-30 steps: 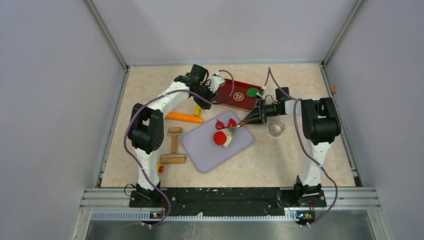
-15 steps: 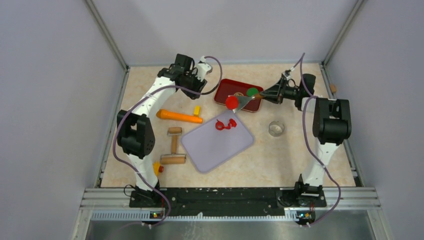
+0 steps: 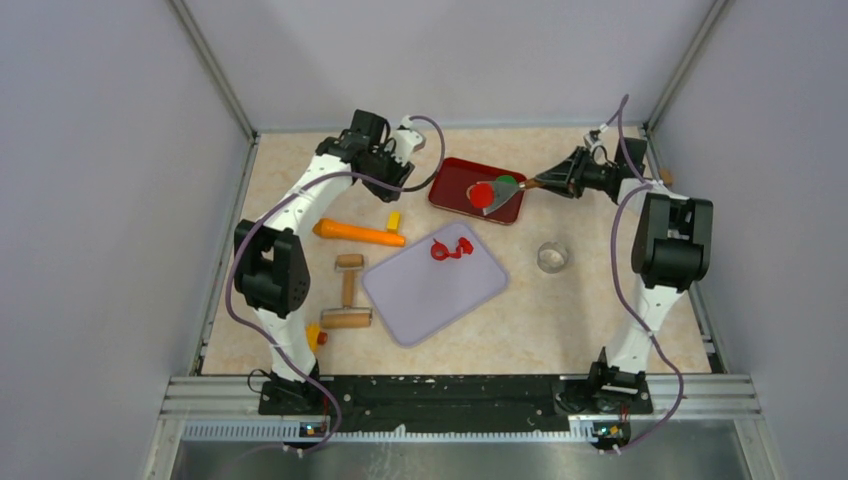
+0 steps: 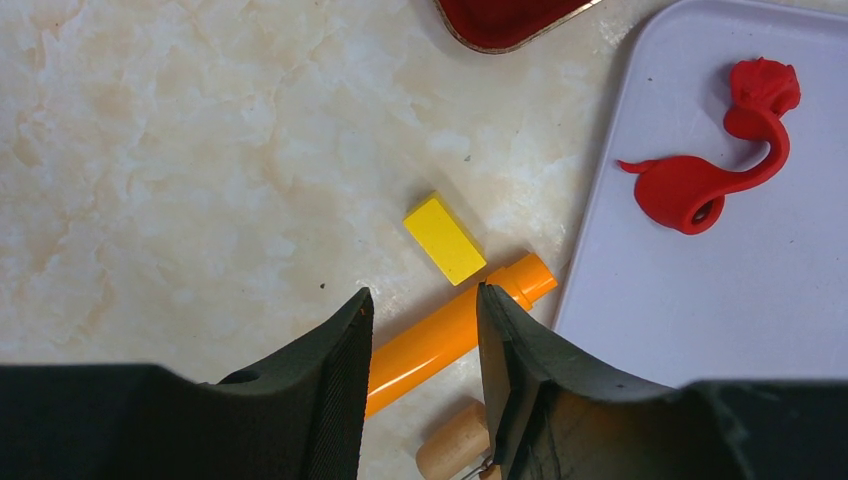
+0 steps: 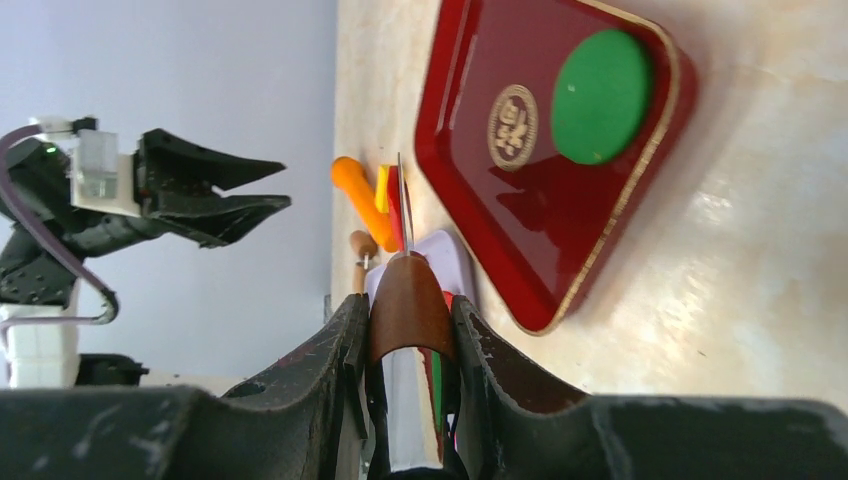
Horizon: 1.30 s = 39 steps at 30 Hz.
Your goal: Roll out the dumpling wrappers from the dough
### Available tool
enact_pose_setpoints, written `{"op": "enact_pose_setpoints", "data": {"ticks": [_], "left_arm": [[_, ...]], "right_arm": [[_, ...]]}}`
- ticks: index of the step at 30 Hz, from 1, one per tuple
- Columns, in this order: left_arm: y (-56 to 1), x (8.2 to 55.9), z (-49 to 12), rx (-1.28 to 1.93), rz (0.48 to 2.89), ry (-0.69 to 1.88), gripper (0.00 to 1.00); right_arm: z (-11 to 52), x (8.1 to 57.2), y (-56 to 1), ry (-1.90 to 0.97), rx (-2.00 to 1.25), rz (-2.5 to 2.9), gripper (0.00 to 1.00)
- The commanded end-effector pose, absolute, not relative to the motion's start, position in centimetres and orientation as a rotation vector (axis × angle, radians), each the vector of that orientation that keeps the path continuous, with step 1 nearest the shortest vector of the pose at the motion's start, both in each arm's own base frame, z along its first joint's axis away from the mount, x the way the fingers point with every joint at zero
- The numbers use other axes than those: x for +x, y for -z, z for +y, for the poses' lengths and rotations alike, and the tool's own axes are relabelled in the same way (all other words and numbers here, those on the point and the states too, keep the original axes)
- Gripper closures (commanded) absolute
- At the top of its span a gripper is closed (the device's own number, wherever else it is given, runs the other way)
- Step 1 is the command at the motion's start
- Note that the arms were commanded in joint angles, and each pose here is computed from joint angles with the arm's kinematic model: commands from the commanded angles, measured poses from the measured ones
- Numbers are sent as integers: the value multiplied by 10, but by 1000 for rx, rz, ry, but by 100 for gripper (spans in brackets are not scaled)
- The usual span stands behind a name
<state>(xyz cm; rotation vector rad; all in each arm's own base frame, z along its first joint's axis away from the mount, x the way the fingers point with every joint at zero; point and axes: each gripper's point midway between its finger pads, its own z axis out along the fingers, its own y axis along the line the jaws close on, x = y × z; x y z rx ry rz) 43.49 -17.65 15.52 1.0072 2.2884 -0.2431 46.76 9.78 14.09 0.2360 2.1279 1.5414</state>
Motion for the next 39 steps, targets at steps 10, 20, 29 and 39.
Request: {"op": "enact_pose_setpoints", "data": {"ticks": [10,20,29,39], "left_arm": [[-162,433,-188,1000,2253,285,53],[-158,429,-190,1005,2260,296,53],[-157,429,-195,1012,2255,302,53],[-153,429,-203,1017,2255,325,53]], "right_arm": [[74,471,-140,-1370,219,2193,100],[60,476,-141,-1321,239,2189,100],[49,478,-136,-1177,227,2269,100],[62,479,-153,-942,47,2353,100]]}}
